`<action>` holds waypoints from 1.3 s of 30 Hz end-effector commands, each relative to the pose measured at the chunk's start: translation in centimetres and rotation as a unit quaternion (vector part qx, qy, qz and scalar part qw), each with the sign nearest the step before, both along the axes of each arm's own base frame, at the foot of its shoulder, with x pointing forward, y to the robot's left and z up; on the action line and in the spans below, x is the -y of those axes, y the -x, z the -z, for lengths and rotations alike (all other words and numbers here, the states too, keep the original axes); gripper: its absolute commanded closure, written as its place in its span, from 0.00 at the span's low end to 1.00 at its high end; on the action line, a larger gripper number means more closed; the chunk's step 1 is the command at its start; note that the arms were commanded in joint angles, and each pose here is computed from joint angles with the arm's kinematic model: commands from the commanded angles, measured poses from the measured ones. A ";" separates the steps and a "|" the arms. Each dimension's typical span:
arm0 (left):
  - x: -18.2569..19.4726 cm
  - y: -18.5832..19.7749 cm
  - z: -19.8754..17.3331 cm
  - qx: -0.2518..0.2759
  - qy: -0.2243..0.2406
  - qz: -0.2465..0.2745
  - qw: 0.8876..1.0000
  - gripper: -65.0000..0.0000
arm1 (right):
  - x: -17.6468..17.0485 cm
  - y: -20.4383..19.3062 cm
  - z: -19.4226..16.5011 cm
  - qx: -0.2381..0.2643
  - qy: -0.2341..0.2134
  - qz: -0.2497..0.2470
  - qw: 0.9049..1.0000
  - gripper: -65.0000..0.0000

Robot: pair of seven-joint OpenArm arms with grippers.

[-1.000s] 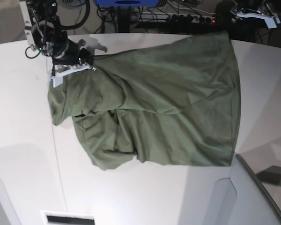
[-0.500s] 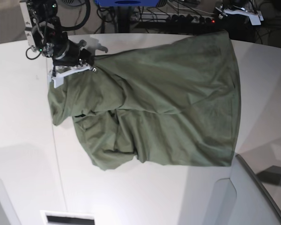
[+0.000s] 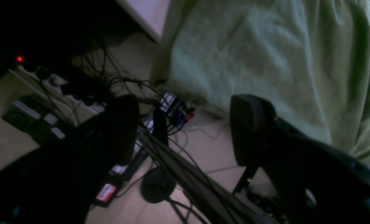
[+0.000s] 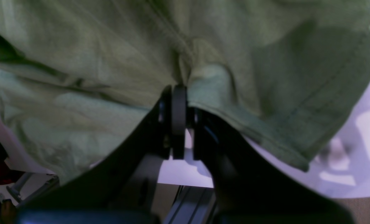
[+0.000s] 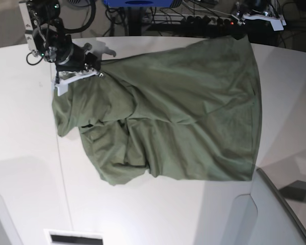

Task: Layout the t-shirt on the table in an organized manner, then fold the t-shirt properly
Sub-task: 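Hold the shirt edge with both grippers and pull it taut apart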

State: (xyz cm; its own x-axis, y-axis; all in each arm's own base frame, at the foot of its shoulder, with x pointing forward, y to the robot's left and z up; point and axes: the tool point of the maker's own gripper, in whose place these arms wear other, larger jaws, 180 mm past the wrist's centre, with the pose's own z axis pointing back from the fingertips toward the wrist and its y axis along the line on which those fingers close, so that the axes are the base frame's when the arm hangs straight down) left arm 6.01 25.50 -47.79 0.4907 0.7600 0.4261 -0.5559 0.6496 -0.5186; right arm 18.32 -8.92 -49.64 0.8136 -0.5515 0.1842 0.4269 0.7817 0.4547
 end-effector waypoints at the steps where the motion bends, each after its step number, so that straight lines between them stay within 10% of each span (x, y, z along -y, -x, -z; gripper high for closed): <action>1: -0.5 -0.8 -0.7 0.018 -0.005 -0.001 1.000 0.36 | 0.7 0.0 0.0 -0.001 0.012 0.002 1.000 1.00; 25: -0.8 -1.3 0.9 0.013 0.004 -0.019 1.000 0.43 | 2.0 0.3 0.9 -0.015 0.026 0.002 1.000 1.00; 39: -0.9 -2.0 0.9 0.018 0.002 -0.018 1.000 0.80 | 1.9 0.5 1.1 -0.019 0.024 0.003 1.000 1.00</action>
State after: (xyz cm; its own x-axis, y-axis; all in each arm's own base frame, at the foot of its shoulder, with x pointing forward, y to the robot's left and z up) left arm 7.75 25.87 -49.34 0.4578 0.7847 0.4180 -0.5745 0.6199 -0.5345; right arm 18.64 -9.88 -50.11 0.8160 -0.5472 0.1863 0.4252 0.7866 0.4477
